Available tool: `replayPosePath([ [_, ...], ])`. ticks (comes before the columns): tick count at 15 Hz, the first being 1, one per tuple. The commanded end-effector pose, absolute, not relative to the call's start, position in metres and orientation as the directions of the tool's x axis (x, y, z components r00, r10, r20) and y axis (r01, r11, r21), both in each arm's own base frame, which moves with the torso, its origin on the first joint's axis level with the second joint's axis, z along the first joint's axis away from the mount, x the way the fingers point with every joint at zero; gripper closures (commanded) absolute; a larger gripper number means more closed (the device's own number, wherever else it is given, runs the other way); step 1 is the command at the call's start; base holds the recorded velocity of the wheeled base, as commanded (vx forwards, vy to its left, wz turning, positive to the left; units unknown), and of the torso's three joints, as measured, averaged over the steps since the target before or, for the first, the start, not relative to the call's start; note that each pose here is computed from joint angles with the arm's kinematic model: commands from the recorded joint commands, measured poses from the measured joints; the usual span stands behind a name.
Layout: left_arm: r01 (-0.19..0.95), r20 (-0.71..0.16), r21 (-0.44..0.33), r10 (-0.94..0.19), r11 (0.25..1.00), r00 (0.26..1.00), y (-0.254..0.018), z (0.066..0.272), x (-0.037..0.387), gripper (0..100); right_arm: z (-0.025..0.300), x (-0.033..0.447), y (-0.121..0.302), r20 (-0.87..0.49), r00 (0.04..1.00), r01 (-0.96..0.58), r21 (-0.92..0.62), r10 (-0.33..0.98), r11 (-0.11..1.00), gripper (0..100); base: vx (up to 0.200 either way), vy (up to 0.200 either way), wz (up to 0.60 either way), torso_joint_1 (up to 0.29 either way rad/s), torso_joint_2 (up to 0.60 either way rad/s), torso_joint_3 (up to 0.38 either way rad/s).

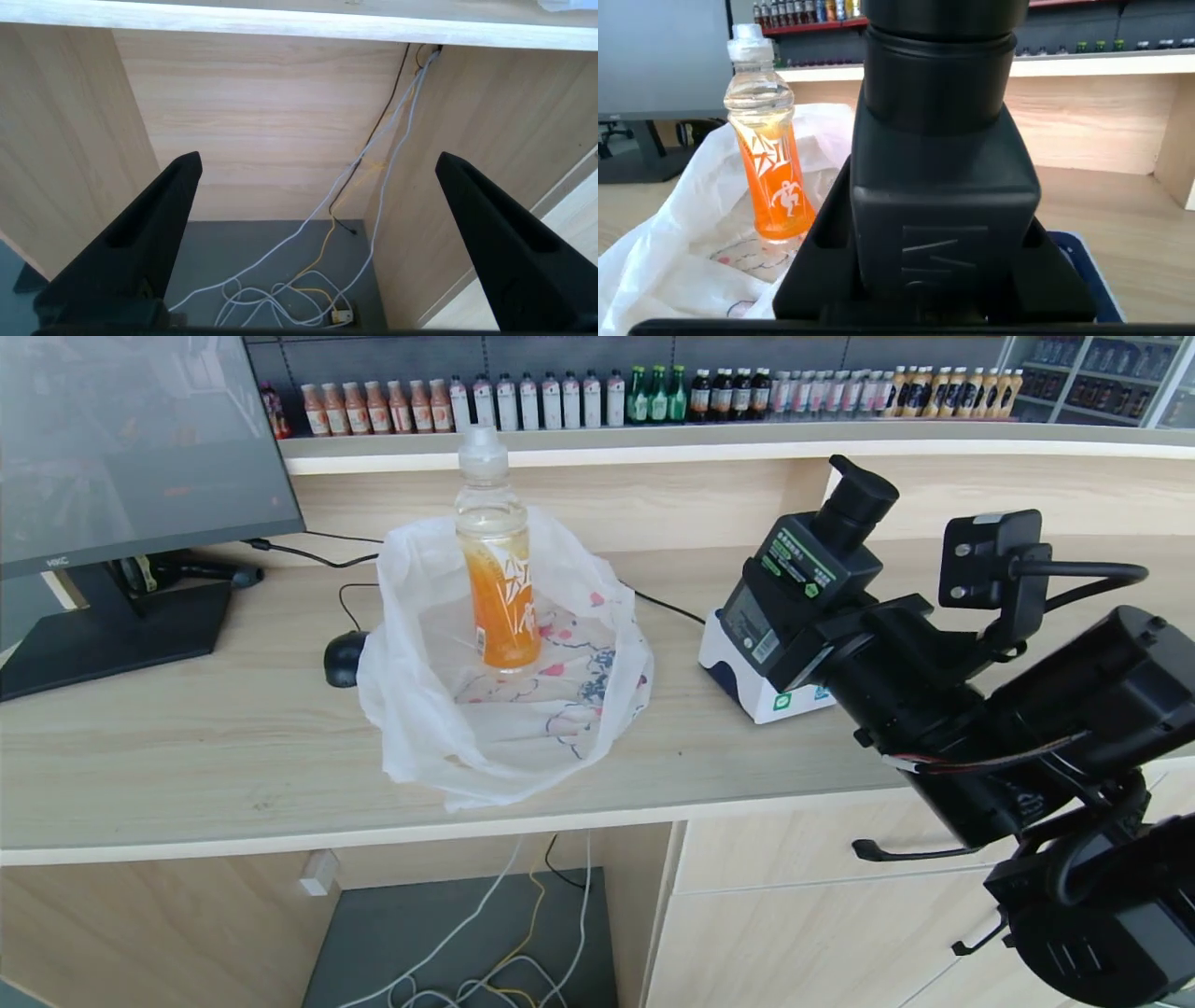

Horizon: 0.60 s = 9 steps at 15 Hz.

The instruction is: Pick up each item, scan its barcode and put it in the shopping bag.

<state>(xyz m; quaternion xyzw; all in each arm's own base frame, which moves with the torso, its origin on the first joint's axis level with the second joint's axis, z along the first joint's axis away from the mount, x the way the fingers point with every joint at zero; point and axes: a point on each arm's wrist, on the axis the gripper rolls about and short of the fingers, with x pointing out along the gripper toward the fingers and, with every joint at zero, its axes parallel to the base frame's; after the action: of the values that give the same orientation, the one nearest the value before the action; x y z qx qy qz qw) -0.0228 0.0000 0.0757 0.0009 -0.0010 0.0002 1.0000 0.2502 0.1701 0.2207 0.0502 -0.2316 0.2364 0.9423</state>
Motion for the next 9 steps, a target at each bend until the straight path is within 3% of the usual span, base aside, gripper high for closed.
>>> replayPosePath([
  [1, -0.002, 0.003, 0.002, 0.002, 1.0, 1.0, 0.0, 0.0758, -0.0228, 0, 0.2217, 0.2492, 0.1695, 0.464, 0.779, -0.468, -0.015, 0.421, 0.883, 100, 0.0, 0.2, 0.0, -0.012, -0.01, 0.002],
  [8, -0.002, 0.003, 0.003, 0.002, 1.0, 1.0, 0.0, 0.0758, -0.0228, 0, 0.2218, 0.2475, 0.1677, 0.462, 0.781, -0.468, -0.012, 0.42, 0.883, 100, 0.0, 0.2, 0.0, 0.004, 0.0, 0.003],
  [9, -0.002, 0.003, 0.003, 0.002, 1.0, 1.0, 0.0, 0.0758, -0.0228, 0, 0.2218, 0.2475, 0.1677, 0.462, 0.781, -0.468, -0.012, 0.42, 0.883, 100, 0.0, 0.0, 0.0, 0.0, 0.0, 0.0],
])
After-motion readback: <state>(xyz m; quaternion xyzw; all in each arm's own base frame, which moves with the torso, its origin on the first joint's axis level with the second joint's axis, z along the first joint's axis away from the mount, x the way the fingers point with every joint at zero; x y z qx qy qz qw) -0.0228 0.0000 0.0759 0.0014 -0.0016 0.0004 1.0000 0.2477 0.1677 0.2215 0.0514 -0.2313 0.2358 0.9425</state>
